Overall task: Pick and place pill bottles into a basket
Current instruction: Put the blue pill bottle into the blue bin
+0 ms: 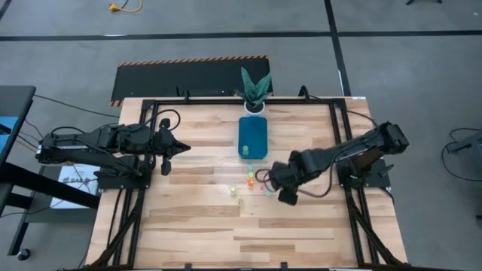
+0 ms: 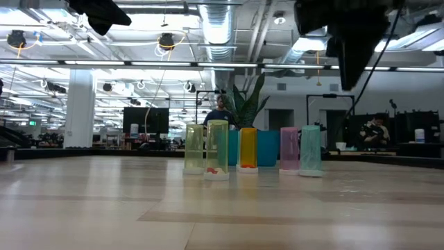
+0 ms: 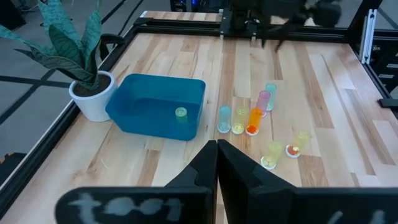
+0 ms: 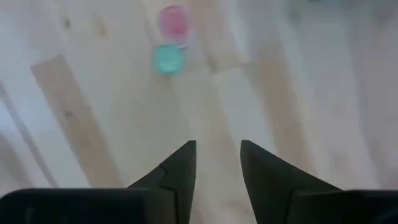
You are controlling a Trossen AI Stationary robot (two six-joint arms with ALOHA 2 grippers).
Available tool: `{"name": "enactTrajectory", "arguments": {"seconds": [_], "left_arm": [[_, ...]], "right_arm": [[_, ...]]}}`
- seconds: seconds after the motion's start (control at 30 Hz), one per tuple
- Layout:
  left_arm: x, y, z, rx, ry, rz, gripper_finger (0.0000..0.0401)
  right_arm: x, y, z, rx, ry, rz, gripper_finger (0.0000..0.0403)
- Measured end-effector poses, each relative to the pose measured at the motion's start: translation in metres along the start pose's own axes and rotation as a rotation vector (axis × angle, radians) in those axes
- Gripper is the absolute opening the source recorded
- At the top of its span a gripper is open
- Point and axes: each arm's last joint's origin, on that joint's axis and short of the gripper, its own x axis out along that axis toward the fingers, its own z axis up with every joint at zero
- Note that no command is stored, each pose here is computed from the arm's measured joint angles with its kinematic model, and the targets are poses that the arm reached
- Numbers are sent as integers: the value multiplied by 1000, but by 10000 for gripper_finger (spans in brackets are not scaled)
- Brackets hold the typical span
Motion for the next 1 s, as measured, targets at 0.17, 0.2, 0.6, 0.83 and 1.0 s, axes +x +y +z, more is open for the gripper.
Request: {"name": "enactTrajectory", "arguments": {"seconds": [0.17, 0.2, 0.6, 0.83, 1.0], "left_arm": [[0, 0, 0, 0, 0, 1, 0], [0, 0, 0, 0, 0, 1, 0], [0, 0, 0, 0, 0, 2, 0], [0, 0, 0, 0, 0, 0, 0], [0, 0, 0, 0, 1, -3, 0]], "right_arm": [[22, 19, 7, -46, 0, 39, 118], [27, 22, 9, -47, 9, 50, 119], [64, 11, 29, 82, 168, 141, 157], [62, 6, 39, 106, 100, 179, 183], [64, 4, 41, 107, 90, 182, 202]]}}
